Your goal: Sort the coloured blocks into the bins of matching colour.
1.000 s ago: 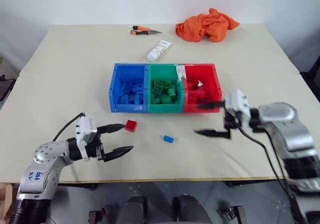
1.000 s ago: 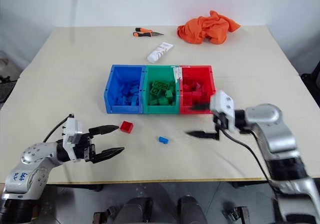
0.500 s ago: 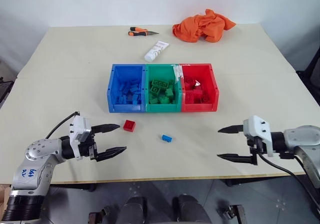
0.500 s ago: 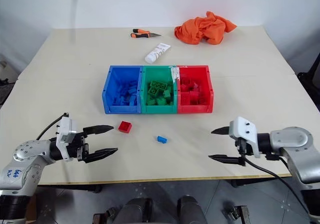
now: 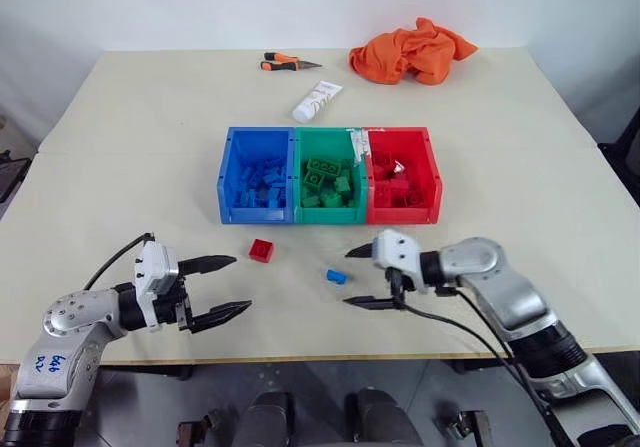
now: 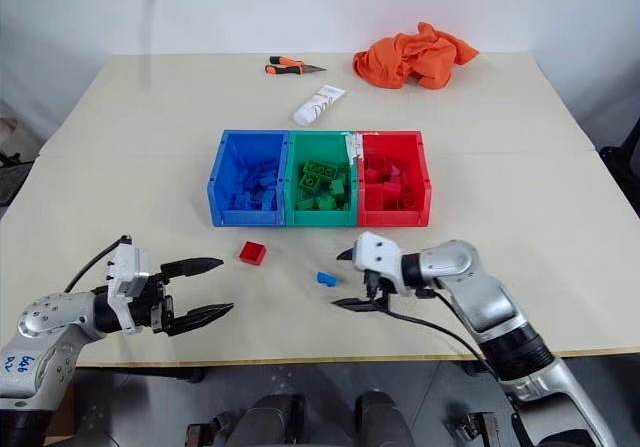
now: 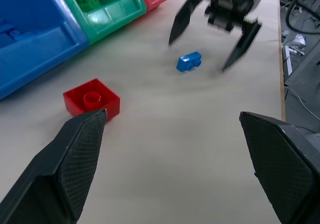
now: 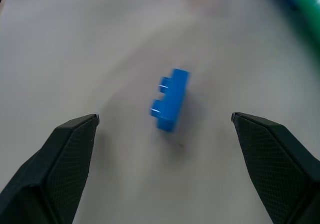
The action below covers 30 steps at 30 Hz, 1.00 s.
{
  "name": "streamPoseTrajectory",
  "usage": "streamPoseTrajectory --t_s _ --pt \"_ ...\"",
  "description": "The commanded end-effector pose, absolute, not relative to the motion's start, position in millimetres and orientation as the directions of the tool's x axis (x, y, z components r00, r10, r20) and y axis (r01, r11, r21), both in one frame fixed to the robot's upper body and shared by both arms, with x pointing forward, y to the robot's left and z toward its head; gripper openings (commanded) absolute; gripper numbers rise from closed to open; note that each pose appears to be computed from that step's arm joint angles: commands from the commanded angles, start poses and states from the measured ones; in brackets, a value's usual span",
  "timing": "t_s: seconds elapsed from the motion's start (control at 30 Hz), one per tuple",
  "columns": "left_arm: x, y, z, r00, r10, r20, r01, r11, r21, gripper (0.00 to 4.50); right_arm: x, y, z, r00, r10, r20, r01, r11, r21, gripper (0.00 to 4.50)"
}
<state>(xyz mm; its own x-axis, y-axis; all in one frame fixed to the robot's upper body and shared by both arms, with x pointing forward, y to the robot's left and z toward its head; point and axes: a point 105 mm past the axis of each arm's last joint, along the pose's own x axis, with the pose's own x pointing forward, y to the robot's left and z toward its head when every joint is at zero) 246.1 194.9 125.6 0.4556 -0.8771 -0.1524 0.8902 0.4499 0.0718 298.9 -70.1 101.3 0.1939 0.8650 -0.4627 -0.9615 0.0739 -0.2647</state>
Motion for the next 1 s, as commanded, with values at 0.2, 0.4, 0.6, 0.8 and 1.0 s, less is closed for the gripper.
streamPoseTrajectory --t_s 0.2,0.4,0.6,0.8,1.0 --pt "242.5 188.7 134.6 0.465 -0.878 -0.116 0.885 0.456 0.093 4.5 307.1 -56.0 106.1 0.2 0.873 -0.445 -0.949 0.059 -0.311 2.48" --pt "245.7 185.8 135.4 0.467 -0.877 -0.109 0.883 0.459 0.096 4.5 313.0 -57.9 111.4 0.223 0.866 -0.447 -0.939 0.068 -0.338 0.37" --pt "247.5 183.7 136.3 0.47 -0.877 -0.097 0.882 0.462 0.097 4.5 327.0 -42.4 162.0 0.244 0.925 -0.292 -0.918 0.124 -0.376 0.29" --pt "249.2 185.9 135.9 0.485 -0.87 -0.093 0.873 0.476 0.104 4.5 359.0 -4.8 225.3 0.267 0.958 -0.107 -0.885 0.2 -0.421 0.29" --pt "250.5 183.5 136.9 0.493 -0.867 -0.079 0.868 0.483 0.115 4.5 385.6 30.4 240.8 0.301 0.951 -0.068 -0.85 0.235 -0.471 0.29"
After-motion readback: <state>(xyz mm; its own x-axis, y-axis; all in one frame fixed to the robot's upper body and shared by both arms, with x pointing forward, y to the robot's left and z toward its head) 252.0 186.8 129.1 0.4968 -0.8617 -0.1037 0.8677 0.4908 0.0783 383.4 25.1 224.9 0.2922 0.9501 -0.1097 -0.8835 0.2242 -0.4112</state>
